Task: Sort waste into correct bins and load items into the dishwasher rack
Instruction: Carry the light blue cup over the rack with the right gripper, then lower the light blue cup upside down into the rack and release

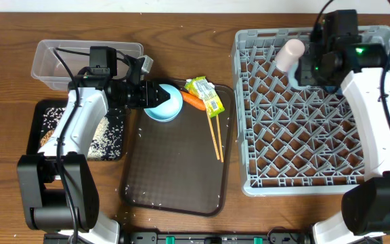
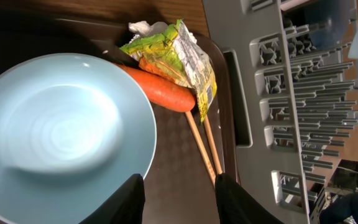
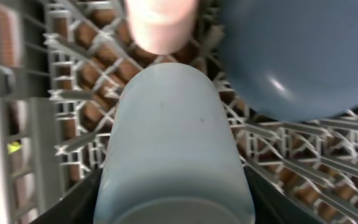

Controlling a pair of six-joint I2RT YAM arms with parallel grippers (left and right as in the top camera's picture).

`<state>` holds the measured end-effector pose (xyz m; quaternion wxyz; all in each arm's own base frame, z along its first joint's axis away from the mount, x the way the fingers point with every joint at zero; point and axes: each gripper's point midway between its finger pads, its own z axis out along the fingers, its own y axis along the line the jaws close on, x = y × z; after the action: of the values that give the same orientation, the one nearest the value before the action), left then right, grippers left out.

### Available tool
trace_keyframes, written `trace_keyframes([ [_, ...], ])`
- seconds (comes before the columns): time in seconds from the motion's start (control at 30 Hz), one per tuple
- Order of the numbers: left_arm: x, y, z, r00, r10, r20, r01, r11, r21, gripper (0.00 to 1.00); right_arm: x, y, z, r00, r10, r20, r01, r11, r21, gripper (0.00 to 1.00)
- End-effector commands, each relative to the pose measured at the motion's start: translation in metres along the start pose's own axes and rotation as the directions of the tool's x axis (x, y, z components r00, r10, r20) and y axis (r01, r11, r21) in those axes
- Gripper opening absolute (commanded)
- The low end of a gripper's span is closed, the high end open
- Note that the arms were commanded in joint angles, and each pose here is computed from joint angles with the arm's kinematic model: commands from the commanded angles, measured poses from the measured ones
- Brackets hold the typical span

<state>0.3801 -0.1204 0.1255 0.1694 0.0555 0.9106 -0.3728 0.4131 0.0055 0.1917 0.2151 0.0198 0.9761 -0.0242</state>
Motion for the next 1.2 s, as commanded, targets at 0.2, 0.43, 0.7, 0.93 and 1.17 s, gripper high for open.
trace_keyframes([
  [0.2,0.011,0.012,0.006,0.999,-0.020,-0.029,0.019,0.999,-0.033,0.39,0.010,-0.015,0.011,0.997,0.030,-0.073,-0.026,0.999,0.046,0.23],
  [0.43,0.015,0.017,0.006,0.999,-0.030,-0.039,0.027,0.998,-0.060,0.39,0.019,-0.006,0.038,0.988,0.024,-0.150,-0.023,1.000,0.011,0.22],
  [0.7,0.015,0.017,0.006,0.999,-0.030,-0.039,0.027,0.998,-0.060,0.38,0.029,-0.002,0.062,0.977,0.012,-0.214,-0.013,1.000,-0.002,0.21],
  [0.93,0.015,0.017,0.006,0.999,-0.030,-0.039,0.028,0.998,-0.060,0.39,0.032,-0.002,0.075,0.972,0.008,-0.236,-0.009,1.000,-0.003,0.24],
  [1.17,0.015,0.017,0.006,0.999,-0.030,-0.039,0.028,0.998,-0.060,0.38,0.029,-0.002,0.074,0.973,0.010,-0.229,-0.011,1.000,-0.003,0.99],
])
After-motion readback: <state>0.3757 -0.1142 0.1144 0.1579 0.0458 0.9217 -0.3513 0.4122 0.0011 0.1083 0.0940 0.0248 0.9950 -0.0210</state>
